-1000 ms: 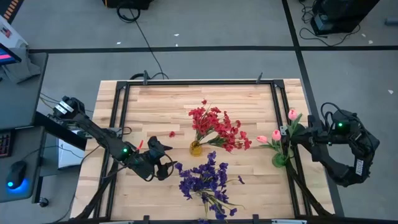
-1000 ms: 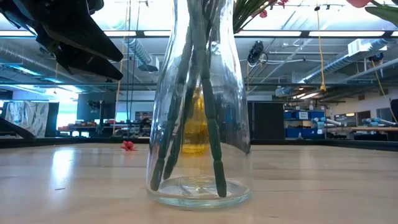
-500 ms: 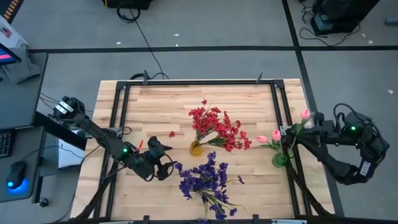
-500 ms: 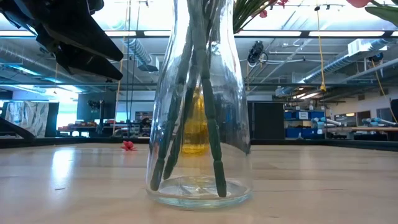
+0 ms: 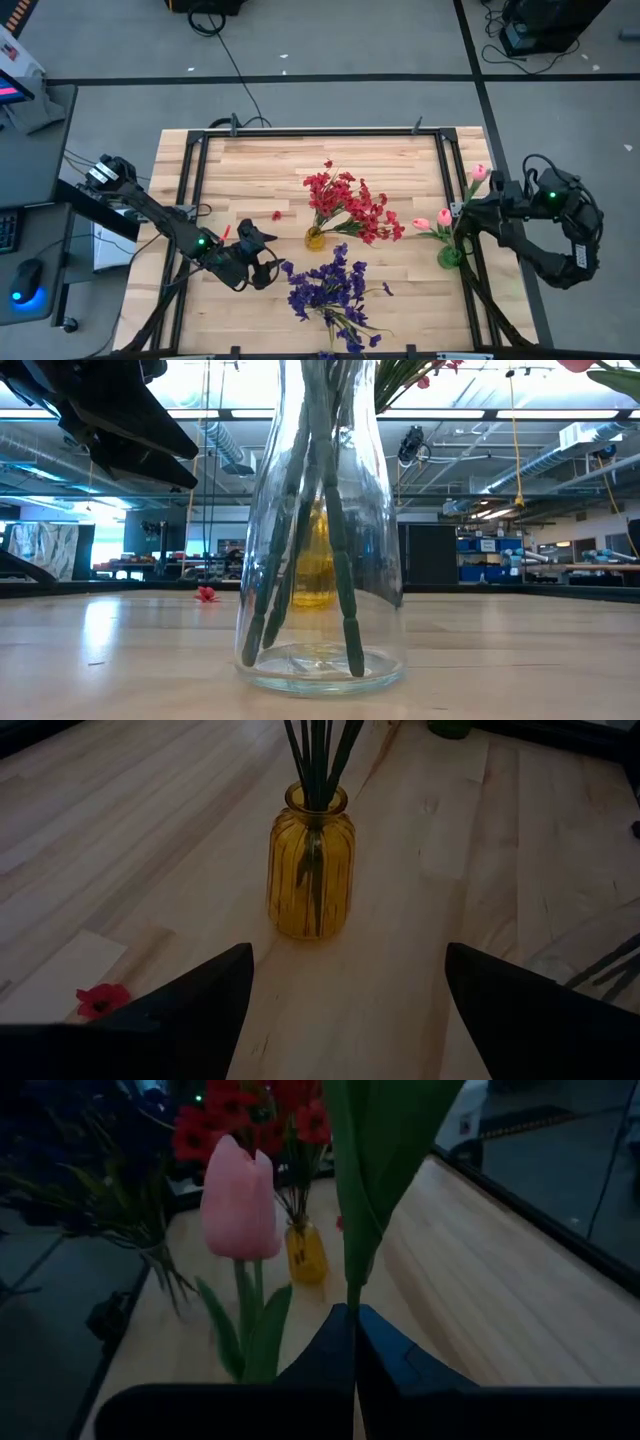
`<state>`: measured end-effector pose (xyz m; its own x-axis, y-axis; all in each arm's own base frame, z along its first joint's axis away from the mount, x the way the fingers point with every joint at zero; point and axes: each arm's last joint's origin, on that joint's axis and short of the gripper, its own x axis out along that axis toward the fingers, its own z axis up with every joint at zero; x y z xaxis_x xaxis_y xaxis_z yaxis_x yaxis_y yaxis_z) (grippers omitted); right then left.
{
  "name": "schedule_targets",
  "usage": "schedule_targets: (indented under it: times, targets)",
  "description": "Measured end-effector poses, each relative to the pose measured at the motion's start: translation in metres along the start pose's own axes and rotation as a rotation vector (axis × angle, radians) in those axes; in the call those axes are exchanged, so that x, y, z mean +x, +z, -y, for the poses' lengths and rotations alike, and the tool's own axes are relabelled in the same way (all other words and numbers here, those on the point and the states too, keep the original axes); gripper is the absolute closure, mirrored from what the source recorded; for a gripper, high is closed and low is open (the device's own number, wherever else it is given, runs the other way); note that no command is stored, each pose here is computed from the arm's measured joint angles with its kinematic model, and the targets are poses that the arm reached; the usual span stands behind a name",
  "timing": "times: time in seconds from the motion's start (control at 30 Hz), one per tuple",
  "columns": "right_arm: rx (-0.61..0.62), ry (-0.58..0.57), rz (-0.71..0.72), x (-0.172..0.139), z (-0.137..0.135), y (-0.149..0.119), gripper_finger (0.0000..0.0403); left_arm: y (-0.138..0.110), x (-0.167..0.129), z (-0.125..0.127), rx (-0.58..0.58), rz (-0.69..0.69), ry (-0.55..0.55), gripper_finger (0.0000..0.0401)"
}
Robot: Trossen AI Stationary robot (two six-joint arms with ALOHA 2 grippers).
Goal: Sort flowers into vase by color
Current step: Put the pink tulip into the green vase
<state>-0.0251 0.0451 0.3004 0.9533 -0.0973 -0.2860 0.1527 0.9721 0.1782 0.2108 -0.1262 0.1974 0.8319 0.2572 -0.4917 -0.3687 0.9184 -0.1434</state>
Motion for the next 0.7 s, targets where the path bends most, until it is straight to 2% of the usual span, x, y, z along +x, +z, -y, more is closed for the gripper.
schedule_targets:
  times: [0.13, 0.33, 0.47, 0.63, 0.7]
  targets:
    - [-0.015, -0.030, 0.037, 0.005, 0.004, 0.003, 0.0396, 0.000, 0.000, 0.000, 0.001, 0.000, 0.000, 0.0066]
    - [0.021, -0.080, -0.004, 0.018, 0.015, -0.004, 0.0396, 0.000, 0.000, 0.000, 0.005, -0.001, 0.002, 0.0066]
    - [0.005, -0.075, 0.005, 0.016, 0.015, -0.002, 0.0396, -0.001, 0.001, 0.000, 0.008, -0.004, 0.004, 0.0066]
    - [0.023, -0.121, -0.109, 0.010, 0.015, -0.013, 0.0396, -0.002, 0.001, -0.001, 0.020, -0.012, 0.013, 0.0066]
    - [0.007, -0.102, -0.082, 0.005, 0.013, -0.009, 0.0396, -0.003, 0.001, -0.001, 0.022, -0.013, 0.015, 0.0066]
